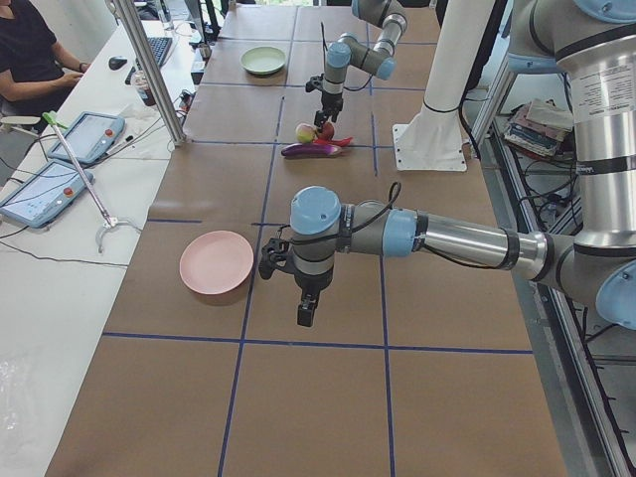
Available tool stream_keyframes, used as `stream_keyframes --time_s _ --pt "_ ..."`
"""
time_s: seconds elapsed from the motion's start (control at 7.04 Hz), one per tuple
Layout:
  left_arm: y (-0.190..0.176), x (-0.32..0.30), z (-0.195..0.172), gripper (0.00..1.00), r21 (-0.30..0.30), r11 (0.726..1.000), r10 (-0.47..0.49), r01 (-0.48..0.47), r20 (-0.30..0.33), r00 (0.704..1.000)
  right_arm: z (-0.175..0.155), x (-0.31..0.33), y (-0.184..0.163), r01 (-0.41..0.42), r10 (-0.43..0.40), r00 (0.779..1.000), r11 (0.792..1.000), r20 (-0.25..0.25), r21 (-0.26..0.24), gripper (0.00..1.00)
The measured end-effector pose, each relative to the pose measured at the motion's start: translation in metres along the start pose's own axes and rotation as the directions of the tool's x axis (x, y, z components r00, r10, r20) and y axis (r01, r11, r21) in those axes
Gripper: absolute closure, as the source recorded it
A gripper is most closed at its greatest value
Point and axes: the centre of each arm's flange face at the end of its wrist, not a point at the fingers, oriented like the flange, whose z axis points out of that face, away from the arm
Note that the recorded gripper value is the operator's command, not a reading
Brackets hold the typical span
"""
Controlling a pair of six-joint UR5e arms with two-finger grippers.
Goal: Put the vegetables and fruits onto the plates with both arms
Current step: 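Reach the right gripper down to the red-green pomegranate and grasp it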
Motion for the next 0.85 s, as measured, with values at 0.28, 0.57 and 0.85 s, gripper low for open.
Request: stream_keyframes --time_s 0.28,0.57,0.85 --pt "0.001 0.000 0.000 0.00 -0.001 1.000 0.000 0.000 0.000 1.000 0.012 -0.003 0.003 0.003 -0.003 1.000 1.000 -0.014 0.019 0.69" --pt "0.000 0.001 0.000 0.00 -0.001 1.000 0.001 -0.001 -0.001 1.000 0.013 -0.002 0.002 0.005 -0.004 1.000 1.000 -0.019 0.022 0.98" --pt "-0.009 0.013 0.006 0.00 -0.009 0.999 0.033 -0.033 -0.009 0.999 -0.016 0.024 -0.002 0.011 -0.011 1.000 1.000 -0.013 0.014 0.98"
